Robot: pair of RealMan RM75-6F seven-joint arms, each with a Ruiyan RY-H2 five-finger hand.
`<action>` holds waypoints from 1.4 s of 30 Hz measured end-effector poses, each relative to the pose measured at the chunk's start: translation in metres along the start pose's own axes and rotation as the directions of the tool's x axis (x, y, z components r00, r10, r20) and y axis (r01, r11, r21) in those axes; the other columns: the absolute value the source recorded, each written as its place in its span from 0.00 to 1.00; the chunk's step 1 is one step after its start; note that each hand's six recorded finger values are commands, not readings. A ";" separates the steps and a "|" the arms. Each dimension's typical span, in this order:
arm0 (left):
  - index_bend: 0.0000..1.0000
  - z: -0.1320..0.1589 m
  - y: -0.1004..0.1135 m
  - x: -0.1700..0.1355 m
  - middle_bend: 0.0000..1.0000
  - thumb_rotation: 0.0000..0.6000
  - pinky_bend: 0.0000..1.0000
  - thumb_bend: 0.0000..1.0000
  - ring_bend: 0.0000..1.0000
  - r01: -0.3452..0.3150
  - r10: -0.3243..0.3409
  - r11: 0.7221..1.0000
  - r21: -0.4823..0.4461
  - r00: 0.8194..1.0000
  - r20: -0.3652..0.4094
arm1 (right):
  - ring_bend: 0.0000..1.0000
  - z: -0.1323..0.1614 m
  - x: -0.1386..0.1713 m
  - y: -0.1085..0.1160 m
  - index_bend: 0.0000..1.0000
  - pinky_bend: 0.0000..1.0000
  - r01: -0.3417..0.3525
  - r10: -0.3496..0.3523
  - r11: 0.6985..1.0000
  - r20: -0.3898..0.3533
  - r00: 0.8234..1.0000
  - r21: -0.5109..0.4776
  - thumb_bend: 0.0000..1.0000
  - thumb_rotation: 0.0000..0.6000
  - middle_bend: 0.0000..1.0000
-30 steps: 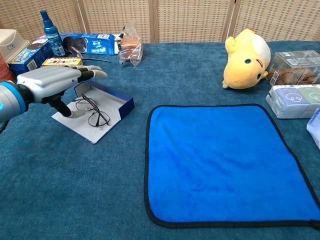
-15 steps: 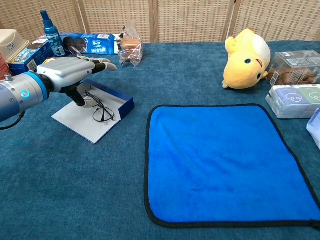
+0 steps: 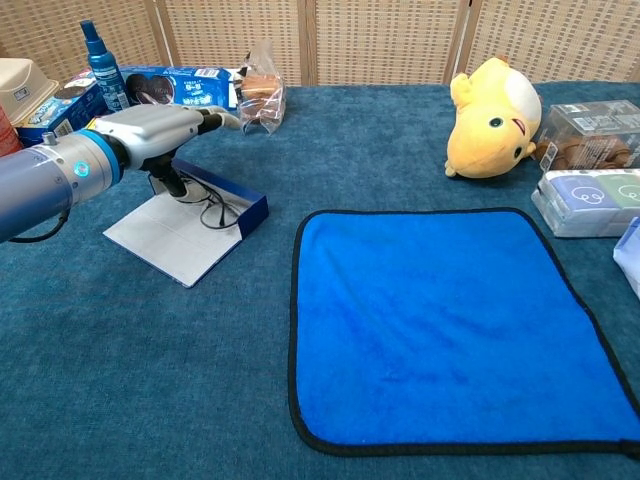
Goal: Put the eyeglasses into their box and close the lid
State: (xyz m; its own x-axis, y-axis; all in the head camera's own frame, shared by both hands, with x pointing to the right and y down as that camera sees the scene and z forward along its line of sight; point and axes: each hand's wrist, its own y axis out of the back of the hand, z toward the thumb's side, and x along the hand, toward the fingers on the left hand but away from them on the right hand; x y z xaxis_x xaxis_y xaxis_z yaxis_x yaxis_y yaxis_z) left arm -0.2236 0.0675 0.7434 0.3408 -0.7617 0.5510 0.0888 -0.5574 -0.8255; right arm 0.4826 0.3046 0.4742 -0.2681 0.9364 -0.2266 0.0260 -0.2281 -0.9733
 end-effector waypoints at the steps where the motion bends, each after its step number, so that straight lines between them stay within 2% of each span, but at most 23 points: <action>1: 0.04 0.001 0.001 0.001 0.00 1.00 0.00 0.29 0.00 -0.002 0.002 1.000 -0.003 1.000 -0.001 | 0.06 0.000 0.000 0.000 0.15 0.11 0.000 0.000 1.000 0.000 1.000 0.001 0.28 1.00 0.16; 7: 0.04 0.003 0.001 0.000 0.00 1.00 0.00 0.29 0.00 0.012 -0.012 1.000 -0.017 1.000 0.006 | 0.06 -0.001 0.001 0.002 0.15 0.11 0.006 -0.006 1.000 0.004 1.000 0.002 0.28 1.00 0.16; 17: 0.05 0.000 0.001 -0.019 0.01 1.00 0.00 0.29 0.00 0.115 -0.113 0.992 -0.046 0.993 0.035 | 0.06 0.002 0.000 0.001 0.15 0.11 0.005 -0.005 1.000 -0.006 1.000 -0.004 0.28 1.00 0.16; 27: 0.08 -0.002 0.010 -0.035 0.13 1.00 0.00 0.30 0.00 0.223 -0.218 0.971 -0.084 0.974 0.069 | 0.06 0.003 0.002 0.004 0.15 0.11 0.014 -0.014 1.000 -0.009 1.000 -0.006 0.28 1.00 0.16; 42: 0.10 -0.001 0.005 -0.036 0.17 0.89 0.00 0.30 0.03 0.328 -0.324 0.943 -0.065 0.944 0.063 | 0.06 0.002 0.006 0.007 0.14 0.11 0.028 -0.028 1.000 -0.003 1.000 -0.006 0.28 1.00 0.16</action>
State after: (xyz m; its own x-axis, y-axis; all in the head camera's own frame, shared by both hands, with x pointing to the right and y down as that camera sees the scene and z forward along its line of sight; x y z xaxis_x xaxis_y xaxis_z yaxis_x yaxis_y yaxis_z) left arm -0.2369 0.0921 0.7197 0.3519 -0.5178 0.7798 0.1347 -0.7964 -0.5896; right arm 0.4790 0.3085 0.4663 -0.2662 0.9432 -0.1990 0.0243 -0.1998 -0.9795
